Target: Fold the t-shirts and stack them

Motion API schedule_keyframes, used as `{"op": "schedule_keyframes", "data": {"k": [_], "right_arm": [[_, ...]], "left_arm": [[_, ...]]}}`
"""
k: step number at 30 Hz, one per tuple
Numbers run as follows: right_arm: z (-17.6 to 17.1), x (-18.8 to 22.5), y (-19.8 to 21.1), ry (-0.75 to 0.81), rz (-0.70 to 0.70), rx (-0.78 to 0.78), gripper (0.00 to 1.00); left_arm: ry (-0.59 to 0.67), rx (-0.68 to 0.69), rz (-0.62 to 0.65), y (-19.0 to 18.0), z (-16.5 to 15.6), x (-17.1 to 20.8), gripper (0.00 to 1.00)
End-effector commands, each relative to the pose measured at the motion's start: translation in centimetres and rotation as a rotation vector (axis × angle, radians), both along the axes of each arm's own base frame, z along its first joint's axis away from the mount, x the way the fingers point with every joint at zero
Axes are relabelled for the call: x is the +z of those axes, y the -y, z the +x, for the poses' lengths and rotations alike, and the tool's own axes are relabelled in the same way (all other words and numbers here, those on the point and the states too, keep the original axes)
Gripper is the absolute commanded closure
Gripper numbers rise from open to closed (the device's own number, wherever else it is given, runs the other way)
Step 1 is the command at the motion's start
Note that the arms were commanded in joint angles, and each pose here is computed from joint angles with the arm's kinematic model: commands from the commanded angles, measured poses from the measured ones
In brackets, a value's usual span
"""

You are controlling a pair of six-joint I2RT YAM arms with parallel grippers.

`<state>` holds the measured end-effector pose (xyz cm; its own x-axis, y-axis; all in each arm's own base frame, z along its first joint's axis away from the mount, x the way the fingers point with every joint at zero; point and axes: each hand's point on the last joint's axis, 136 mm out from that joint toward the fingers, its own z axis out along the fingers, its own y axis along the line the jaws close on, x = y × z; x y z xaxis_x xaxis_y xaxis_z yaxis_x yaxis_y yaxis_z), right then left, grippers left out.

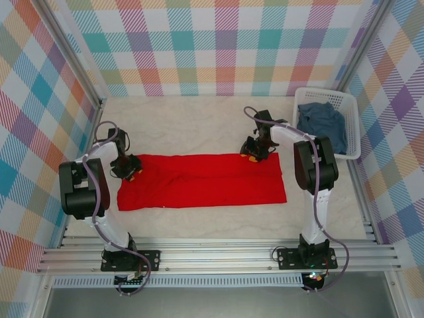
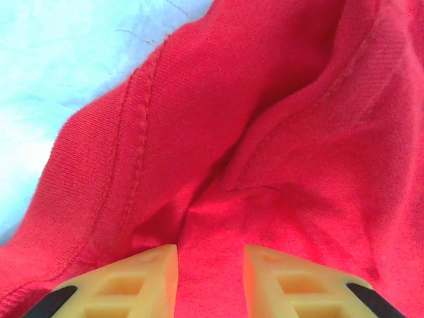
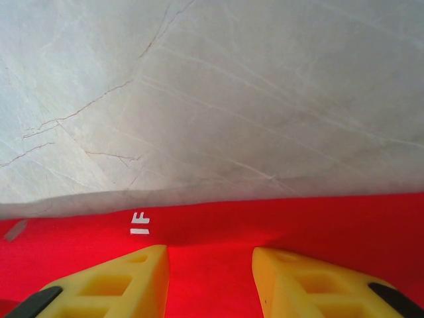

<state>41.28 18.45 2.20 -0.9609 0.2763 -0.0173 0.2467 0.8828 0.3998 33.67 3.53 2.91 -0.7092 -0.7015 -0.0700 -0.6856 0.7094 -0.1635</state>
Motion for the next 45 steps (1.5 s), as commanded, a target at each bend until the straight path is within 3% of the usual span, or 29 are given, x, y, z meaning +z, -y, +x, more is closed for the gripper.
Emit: {"op": "schedule_keyframes", "data": {"k": [1, 10, 27, 45], "right_arm": [[-2.6, -3.5, 2.5, -0.117, -0.123, -0.005, 0.6], [-2.5, -3.6, 2.4, -0.121, -0.118, -0.015, 0.6], [-2.6, -3.5, 2.4, -0.123, -0.118, -0.016, 0.6], [-2.6, -3.9, 2.5, -0.14, -0.126, -0.01, 0.6]], "left_arm": [[0.006, -0.05, 0.037, -0.3, -0.6, 0.7, 0.67], [0.002, -0.087, 0.007, 0.4, -1.4, 0.1, 0.69], [0.035, -0.084, 0.038, -0.1, -0.9, 1.1, 0.97], [0.098, -0.075, 0.076, -0.7, 0.3, 4.7, 0.98]]}}
